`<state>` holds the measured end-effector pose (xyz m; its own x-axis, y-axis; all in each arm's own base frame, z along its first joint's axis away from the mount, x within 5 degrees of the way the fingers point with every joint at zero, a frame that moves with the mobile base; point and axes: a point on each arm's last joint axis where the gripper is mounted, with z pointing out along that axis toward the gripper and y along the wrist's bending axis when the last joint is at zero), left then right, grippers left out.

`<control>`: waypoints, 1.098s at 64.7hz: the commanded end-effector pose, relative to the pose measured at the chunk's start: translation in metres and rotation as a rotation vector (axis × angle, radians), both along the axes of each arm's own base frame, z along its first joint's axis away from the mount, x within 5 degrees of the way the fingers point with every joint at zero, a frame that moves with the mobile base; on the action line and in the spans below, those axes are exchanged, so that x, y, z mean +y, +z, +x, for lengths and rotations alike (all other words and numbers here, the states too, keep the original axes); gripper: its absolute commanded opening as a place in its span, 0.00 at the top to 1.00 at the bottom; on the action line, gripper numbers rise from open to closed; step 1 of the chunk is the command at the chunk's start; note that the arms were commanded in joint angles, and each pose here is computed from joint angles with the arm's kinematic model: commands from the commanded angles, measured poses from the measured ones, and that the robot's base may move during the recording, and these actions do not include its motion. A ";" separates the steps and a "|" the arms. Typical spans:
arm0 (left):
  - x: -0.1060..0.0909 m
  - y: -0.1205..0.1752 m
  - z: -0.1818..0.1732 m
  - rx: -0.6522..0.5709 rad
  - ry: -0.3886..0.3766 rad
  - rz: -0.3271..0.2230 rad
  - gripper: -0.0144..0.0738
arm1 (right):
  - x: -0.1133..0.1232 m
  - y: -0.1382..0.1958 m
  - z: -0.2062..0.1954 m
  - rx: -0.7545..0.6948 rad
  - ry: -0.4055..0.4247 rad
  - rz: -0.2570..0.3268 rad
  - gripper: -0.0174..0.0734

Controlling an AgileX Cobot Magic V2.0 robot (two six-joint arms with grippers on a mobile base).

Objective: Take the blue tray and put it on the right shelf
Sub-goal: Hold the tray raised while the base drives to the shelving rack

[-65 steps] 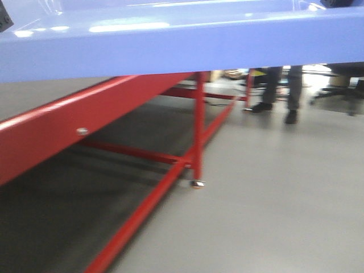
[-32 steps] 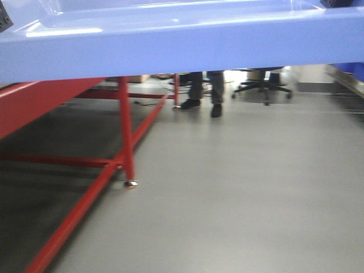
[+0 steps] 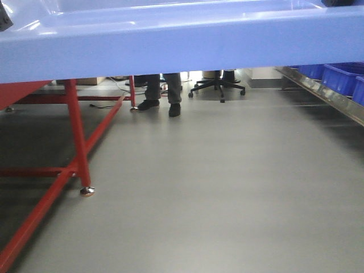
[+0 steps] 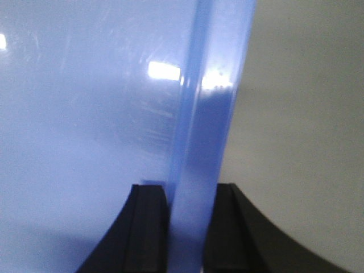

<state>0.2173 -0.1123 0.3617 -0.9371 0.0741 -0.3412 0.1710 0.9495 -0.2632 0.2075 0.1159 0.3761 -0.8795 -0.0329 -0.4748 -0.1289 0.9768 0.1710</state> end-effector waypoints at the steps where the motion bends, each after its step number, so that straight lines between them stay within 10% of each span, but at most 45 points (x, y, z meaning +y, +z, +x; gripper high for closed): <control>1: 0.008 0.010 -0.011 0.030 -0.021 0.063 0.89 | -0.009 0.017 -0.002 -0.107 0.006 -0.020 0.74; 71: 0.007 0.010 -0.011 0.031 -0.021 0.064 0.89 | -0.009 0.016 -0.002 -0.098 0.005 -0.025 0.74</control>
